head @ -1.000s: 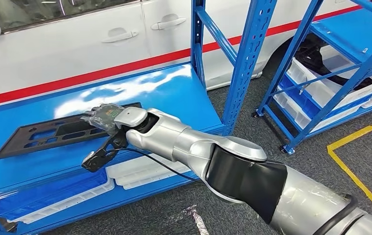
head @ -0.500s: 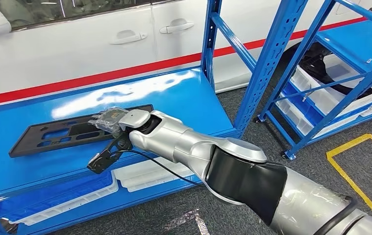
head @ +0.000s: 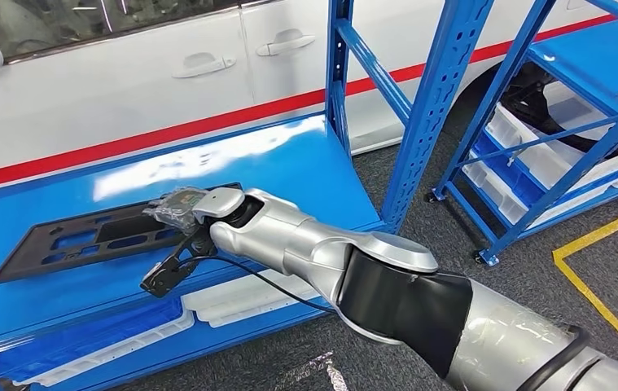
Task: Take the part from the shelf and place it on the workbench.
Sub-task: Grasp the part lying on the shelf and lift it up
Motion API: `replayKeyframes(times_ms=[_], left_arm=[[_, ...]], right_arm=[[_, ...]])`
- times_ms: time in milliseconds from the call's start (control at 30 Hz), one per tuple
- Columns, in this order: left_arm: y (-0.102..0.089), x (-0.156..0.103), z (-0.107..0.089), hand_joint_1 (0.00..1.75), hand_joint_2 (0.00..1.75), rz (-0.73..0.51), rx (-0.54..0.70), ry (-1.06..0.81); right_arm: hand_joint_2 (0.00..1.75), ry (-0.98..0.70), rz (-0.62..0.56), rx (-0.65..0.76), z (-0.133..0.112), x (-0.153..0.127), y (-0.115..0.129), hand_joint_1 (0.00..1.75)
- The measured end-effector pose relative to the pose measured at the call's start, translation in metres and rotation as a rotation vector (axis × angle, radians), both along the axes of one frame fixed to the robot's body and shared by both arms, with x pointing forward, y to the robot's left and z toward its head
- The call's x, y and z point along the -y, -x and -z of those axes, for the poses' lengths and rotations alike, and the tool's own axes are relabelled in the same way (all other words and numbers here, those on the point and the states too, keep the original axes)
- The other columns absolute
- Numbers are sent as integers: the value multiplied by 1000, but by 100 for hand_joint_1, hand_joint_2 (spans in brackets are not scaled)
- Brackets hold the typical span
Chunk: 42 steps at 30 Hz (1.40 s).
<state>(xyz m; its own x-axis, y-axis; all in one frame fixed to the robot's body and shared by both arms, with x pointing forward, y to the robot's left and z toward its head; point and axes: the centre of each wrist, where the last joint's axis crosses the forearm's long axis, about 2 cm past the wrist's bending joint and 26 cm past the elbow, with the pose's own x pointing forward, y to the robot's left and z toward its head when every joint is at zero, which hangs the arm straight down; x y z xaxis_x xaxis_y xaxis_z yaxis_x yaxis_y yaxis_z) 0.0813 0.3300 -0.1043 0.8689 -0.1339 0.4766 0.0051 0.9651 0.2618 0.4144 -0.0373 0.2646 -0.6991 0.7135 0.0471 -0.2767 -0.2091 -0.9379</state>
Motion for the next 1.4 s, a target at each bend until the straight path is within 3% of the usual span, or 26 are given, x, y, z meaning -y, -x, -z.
replayKeyframes(times_ms=[767,1400], left_arm=[[-1,1,0,0,0,-3,2,2],[-1,1,0,0,0,-44,26,2]], right_arm=[[175,17,-2,-18,2,-4,2,0],[175,167,26,-121,12,-4,5,0]])
